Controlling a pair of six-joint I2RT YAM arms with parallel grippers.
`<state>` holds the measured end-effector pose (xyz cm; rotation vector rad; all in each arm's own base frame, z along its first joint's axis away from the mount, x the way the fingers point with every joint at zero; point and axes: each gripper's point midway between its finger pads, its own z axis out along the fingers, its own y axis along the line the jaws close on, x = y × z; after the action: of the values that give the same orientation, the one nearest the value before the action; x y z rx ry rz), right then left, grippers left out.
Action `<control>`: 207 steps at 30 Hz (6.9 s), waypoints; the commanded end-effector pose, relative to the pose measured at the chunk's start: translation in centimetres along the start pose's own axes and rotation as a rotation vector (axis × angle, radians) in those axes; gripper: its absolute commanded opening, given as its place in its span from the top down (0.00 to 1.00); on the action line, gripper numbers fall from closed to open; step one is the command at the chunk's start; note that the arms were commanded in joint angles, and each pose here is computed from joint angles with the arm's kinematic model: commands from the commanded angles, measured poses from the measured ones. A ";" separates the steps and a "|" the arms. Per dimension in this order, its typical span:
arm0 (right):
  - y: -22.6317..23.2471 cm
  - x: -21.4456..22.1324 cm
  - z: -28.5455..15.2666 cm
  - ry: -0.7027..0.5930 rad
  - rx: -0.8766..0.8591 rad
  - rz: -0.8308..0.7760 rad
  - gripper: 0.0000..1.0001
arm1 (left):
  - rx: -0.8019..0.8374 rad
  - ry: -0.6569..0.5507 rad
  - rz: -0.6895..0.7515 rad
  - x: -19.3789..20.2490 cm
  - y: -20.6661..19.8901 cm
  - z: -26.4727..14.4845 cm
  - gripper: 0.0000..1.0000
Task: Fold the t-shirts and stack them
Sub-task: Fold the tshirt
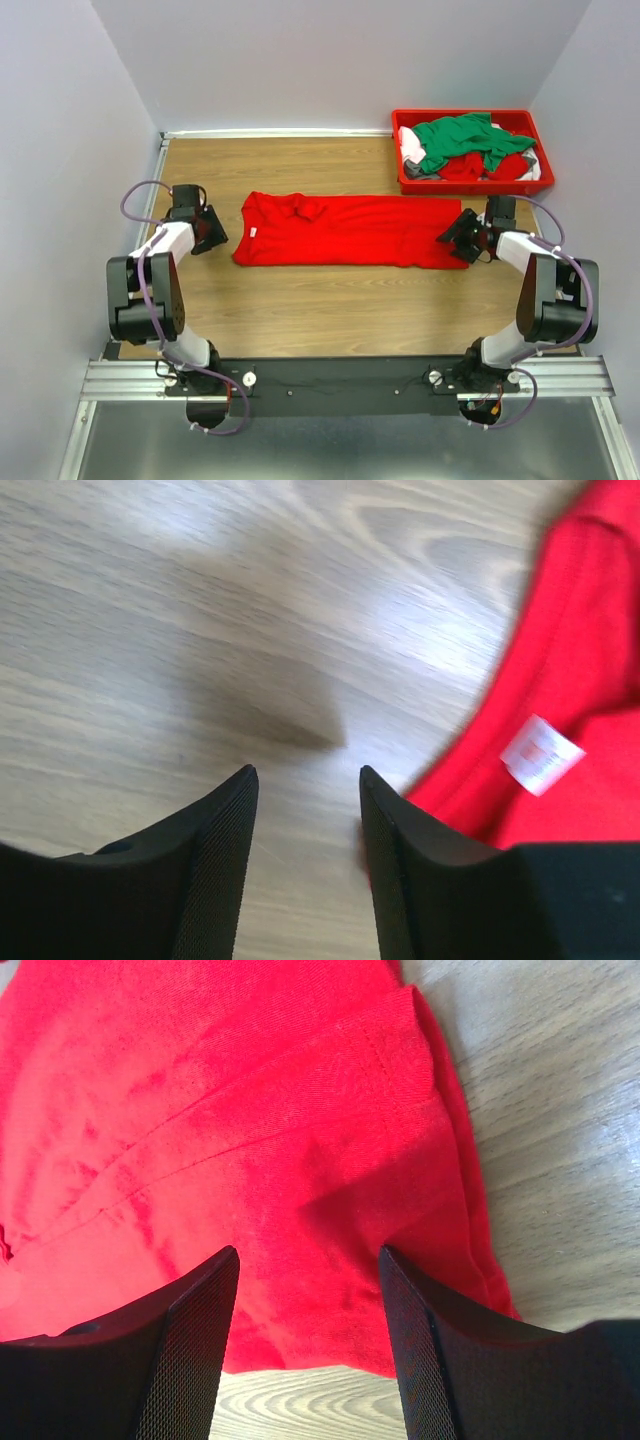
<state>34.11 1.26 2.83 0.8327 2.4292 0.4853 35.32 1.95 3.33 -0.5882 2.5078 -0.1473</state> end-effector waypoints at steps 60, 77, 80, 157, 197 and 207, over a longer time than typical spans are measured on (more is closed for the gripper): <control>-5.9 -3.9 -0.5 -0.104 0.366 -0.065 0.30 | -0.162 0.122 0.498 10.3 -9.0 -3.2 0.56; -6.4 -4.1 -0.7 -0.111 0.381 -0.061 0.30 | -0.385 0.030 0.496 5.7 -5.1 -3.5 0.57; -6.4 -4.1 -0.7 -0.110 0.381 -0.065 0.30 | -0.382 0.043 0.491 5.4 -4.6 -3.0 0.57; 28.1 14.2 9.1 0.305 -0.728 0.067 0.61 | 0.527 0.100 0.091 3.7 -23.8 2.9 0.45; 28.5 14.4 8.3 0.318 -0.756 0.042 0.89 | 0.530 0.130 0.051 3.6 -25.2 4.5 0.58; 28.6 14.3 7.9 0.311 -0.760 0.036 0.89 | 0.527 0.132 0.049 3.7 -25.3 4.4 1.00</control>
<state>42.02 32.52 4.41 0.5299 2.2214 1.5012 44.51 -21.91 3.49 -0.3132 2.4467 -0.8112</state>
